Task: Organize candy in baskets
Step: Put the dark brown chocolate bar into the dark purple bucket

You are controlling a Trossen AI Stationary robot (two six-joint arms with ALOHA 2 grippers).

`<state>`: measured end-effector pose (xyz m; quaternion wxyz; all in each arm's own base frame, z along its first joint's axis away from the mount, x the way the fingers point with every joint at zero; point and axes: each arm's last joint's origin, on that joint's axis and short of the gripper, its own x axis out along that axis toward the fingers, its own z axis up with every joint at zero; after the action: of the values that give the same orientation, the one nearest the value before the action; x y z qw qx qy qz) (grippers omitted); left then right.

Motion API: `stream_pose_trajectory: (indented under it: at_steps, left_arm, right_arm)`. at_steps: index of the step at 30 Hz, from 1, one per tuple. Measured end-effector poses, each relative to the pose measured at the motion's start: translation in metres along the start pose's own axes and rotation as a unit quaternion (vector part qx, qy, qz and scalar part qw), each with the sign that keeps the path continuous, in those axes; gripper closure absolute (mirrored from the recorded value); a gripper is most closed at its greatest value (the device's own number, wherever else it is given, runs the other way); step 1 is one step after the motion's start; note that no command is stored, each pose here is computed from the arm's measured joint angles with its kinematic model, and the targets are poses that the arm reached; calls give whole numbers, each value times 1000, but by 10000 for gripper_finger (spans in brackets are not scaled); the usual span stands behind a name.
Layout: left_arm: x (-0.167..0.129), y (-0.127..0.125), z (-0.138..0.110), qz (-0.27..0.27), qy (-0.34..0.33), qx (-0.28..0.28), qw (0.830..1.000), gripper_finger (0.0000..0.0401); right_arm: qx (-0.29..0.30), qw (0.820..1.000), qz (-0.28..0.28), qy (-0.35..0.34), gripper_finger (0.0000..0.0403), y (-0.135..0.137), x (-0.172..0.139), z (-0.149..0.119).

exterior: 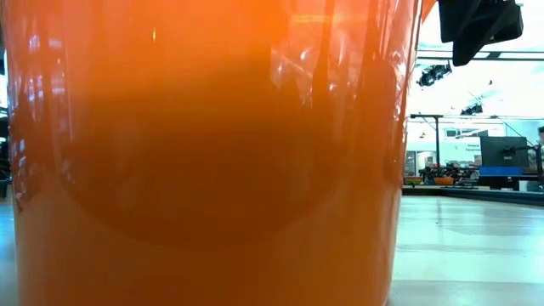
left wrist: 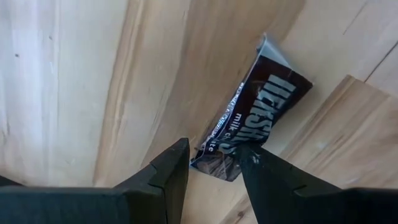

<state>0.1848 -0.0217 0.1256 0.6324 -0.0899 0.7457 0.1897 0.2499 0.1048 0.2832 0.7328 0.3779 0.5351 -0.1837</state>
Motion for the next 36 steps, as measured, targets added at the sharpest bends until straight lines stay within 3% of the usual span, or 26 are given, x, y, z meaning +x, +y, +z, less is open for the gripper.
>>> stream_pose_trajectory:
  at_steps: [5,13,18,31,36]
  left_arm:
    - [-1,4,3,-28,9,-19,999,289]
    - [-3,10,6,-33,20,-58,998,391]
    - [-15,9,12,-24,4,-61,998,398]
    - [-60,5,30,-81,-84,-70,991,400]
    - [-65,4,33,-88,-95,-65,989,400]
  right_arm:
    - [0,1000,0,0,245,0,0,0]
    - [-14,1000,-2,-5,245,0,0,0]
    - [-16,1000,-6,-14,245,-1,0,2]
    - [-11,999,-19,-47,245,-3,0,8]
    - [-14,998,-21,-50,245,-4,0,11]
